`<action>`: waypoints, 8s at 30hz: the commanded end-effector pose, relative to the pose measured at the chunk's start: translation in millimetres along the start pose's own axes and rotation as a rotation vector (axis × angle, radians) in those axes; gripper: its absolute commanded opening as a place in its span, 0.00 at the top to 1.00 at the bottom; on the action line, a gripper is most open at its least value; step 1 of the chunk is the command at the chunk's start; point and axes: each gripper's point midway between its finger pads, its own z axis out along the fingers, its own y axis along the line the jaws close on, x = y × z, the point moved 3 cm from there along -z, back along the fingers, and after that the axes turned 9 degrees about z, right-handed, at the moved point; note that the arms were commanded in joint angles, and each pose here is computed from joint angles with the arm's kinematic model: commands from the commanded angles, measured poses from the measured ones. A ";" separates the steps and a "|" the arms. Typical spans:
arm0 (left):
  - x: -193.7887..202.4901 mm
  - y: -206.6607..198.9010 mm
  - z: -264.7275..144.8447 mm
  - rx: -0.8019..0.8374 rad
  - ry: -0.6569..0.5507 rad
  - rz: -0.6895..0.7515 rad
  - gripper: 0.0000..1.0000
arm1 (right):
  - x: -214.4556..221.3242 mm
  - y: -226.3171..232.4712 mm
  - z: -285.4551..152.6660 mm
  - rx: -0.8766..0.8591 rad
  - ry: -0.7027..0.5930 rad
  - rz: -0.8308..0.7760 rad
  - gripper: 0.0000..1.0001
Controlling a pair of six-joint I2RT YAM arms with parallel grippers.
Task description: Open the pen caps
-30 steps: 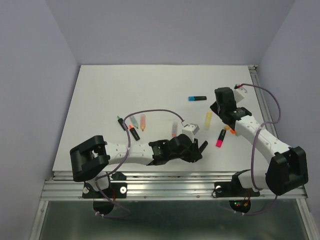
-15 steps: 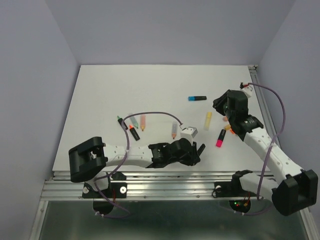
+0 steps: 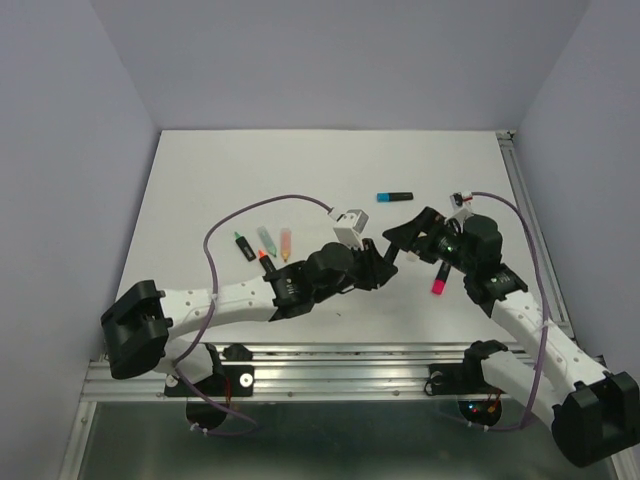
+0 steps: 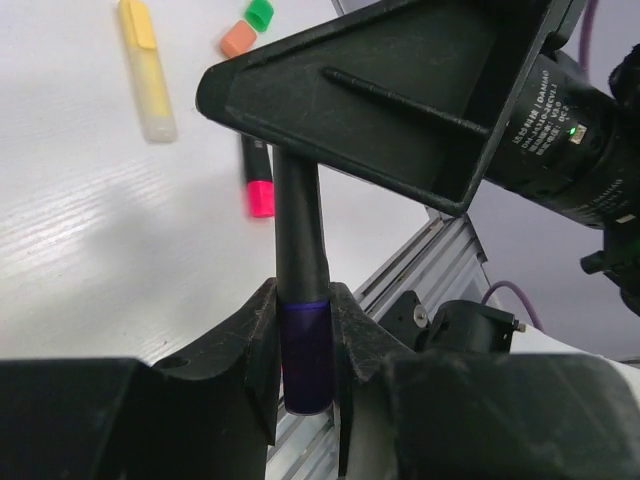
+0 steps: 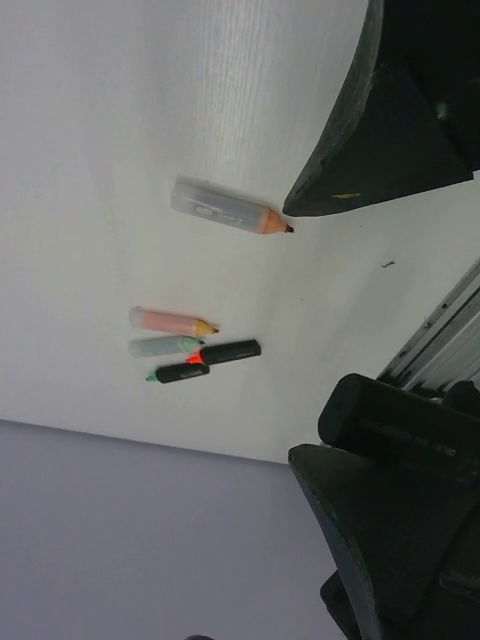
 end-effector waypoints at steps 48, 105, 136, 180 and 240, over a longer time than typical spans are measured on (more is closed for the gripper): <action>93.7 -3.0 -55.8 0.190 0.099 -0.213 1.00 | -142.1 72.8 42.9 -0.192 -0.322 0.046 0.99; -15.2 -49.6 -30.8 0.096 -0.187 0.054 1.00 | 37.0 55.4 -38.2 -0.410 0.064 0.114 0.65; -40.6 -44.0 -72.0 0.478 -0.207 -0.300 1.00 | 15.3 128.9 -77.1 -0.703 0.034 -0.017 0.93; -42.0 -41.7 -66.1 0.445 -0.175 -0.125 0.47 | 25.7 96.1 -37.4 -0.472 0.176 0.225 0.99; 3.0 215.2 -51.9 -0.833 0.123 -0.109 1.00 | -100.4 -163.3 16.9 0.996 -0.188 -0.070 0.99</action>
